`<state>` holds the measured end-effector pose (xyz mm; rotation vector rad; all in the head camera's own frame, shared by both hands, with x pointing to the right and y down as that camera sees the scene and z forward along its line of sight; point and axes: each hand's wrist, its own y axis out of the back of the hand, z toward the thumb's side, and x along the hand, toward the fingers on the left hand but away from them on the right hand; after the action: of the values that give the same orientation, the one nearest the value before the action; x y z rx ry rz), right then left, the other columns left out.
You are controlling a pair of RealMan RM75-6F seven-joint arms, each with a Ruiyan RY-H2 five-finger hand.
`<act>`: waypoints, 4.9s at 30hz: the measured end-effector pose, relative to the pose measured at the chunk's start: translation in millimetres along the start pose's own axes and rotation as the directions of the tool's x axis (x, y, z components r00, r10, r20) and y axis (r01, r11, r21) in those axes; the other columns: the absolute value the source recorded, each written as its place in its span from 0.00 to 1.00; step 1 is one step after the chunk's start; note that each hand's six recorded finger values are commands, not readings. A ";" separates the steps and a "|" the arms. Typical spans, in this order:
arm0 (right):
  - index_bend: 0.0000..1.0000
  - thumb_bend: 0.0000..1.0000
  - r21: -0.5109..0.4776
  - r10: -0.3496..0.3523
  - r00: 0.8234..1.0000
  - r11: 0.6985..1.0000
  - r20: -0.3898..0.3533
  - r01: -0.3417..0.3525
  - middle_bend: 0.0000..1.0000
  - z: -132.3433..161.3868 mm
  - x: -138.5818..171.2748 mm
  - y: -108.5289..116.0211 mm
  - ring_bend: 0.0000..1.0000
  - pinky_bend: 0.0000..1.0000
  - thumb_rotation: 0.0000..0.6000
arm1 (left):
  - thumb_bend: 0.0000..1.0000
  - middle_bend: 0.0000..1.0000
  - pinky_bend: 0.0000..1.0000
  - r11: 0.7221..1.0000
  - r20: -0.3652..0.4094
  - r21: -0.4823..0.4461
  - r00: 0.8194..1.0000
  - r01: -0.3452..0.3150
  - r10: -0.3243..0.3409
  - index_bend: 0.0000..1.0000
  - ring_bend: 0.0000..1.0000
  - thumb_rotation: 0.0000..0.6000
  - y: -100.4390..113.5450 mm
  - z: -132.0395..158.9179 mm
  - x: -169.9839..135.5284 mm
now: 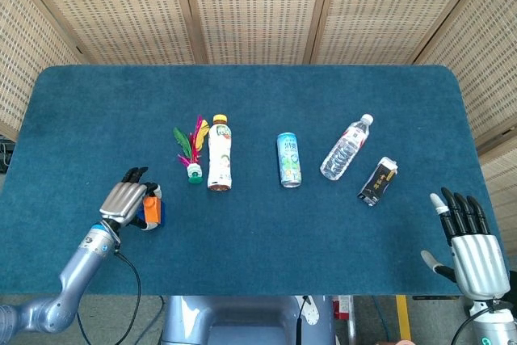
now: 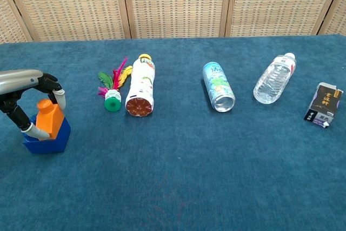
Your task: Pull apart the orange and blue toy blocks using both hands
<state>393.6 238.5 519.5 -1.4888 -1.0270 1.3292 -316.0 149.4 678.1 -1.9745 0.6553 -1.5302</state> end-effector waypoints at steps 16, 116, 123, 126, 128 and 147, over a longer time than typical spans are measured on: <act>0.00 0.00 0.013 0.020 1.000 1.000 -0.002 -0.020 0.00 1.1 -2.2 -6.2 0.00 0.00 1.00 | 0.25 0.53 0.00 0.880 0.058 -0.457 0.984 -0.126 0.171 0.52 0.00 1.00 45.1 4.6 -3.5; 0.45 0.03 -0.413 -0.123 0.860 0.904 -0.496 -0.109 0.39 211.7 -192.4 -26.0 0.00 0.00 1.00 | 0.36 0.51 0.00 -0.250 0.399 -0.867 0.901 0.431 0.170 0.53 0.00 1.00 25.8 201.4 95.6; 0.51 0.17 -0.431 -0.130 0.862 0.896 -0.490 -0.109 0.51 215.4 -192.7 -27.2 0.06 0.00 1.00 | 0.36 0.51 0.00 -0.251 0.401 -0.866 0.901 0.432 0.168 0.53 0.00 1.00 24.4 202.5 95.0; 0.55 0.23 -0.447 -0.142 0.863 0.889 -0.484 -0.104 0.54 216.8 -193.3 -26.5 0.08 0.00 1.00 | 0.36 0.51 0.00 -0.252 0.400 -0.866 0.901 0.431 0.167 0.53 0.00 1.00 23.7 202.8 95.0; 0.57 0.26 -0.449 -0.145 0.863 0.887 -0.484 -0.103 0.56 217.5 -193.6 -26.7 0.09 0.00 1.00 | 0.36 0.51 0.00 -0.253 0.400 -0.866 0.902 0.431 0.166 0.53 0.00 1.00 23.1 202.9 95.1; 0.63 0.30 -0.427 -0.178 0.855 0.902 -0.488 -0.056 0.61 193.2 -198.0 -12.4 0.13 0.00 1.00 | 0.37 0.51 0.00 -0.234 0.333 -0.900 0.927 0.367 0.173 0.53 0.00 1.00 33.4 164.8 99.1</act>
<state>182.9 68.0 576.4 -1.9815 -1.0271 0.5967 -134.3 79.4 692.1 -3.3842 2.1175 -0.1905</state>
